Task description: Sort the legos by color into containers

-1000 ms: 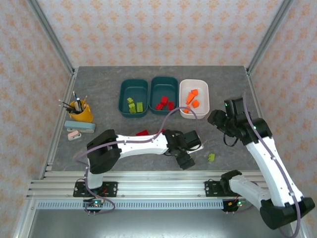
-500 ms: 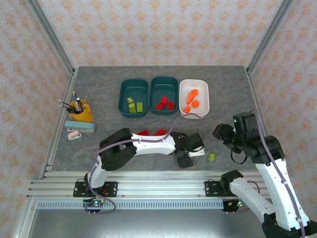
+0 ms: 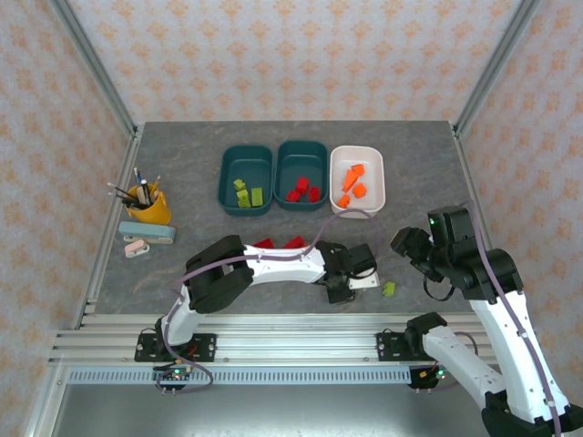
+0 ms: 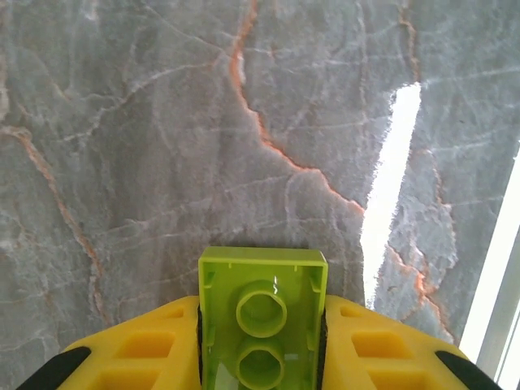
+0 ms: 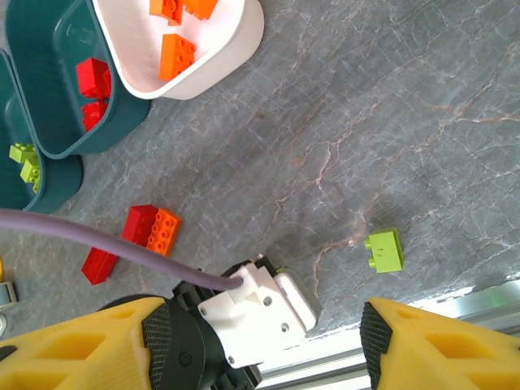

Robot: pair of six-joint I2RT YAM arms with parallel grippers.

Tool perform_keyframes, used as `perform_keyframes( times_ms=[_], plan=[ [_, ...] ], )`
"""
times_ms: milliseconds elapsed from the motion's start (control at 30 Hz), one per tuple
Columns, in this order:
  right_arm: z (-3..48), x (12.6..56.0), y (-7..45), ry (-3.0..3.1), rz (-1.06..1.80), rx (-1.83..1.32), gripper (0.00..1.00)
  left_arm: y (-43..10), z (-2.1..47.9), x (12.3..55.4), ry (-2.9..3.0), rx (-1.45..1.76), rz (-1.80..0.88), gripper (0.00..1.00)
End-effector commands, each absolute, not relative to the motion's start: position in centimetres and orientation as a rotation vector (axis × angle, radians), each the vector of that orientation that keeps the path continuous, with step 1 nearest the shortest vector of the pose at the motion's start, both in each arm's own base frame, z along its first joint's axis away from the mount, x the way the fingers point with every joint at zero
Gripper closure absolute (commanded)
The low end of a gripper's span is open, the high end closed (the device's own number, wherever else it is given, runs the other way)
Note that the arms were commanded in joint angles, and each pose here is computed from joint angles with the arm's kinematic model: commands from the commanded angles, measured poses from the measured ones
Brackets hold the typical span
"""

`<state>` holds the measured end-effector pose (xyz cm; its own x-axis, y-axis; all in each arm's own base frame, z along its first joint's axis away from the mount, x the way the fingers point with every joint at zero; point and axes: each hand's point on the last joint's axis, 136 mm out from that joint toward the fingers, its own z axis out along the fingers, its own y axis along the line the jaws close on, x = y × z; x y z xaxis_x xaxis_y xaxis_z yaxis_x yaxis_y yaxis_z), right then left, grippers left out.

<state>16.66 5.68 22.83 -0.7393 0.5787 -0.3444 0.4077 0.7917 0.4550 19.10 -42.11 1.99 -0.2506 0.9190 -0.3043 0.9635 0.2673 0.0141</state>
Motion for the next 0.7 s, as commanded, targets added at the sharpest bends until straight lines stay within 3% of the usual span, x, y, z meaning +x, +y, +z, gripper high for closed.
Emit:
perform_keyframes(
  times_ms=[0, 333, 667],
  plan=[
    [23.1, 17.0, 6.5, 2.498, 0.549, 0.714, 0.35, -39.3, 0.9, 22.2, 2.397, 1.585, -0.165, 0.77],
    [27.2, 21.9, 11.4, 2.374, 0.864, 0.524, 0.36, -35.8, 10.9, 29.3, 2.416, 1.107, -0.215, 0.77],
    [28.3, 27.8, 19.0, 2.404, 1.062, 0.239, 0.40, -23.7, 15.9, 39.7, 2.490, 0.468, -0.235, 0.75]
  ],
)
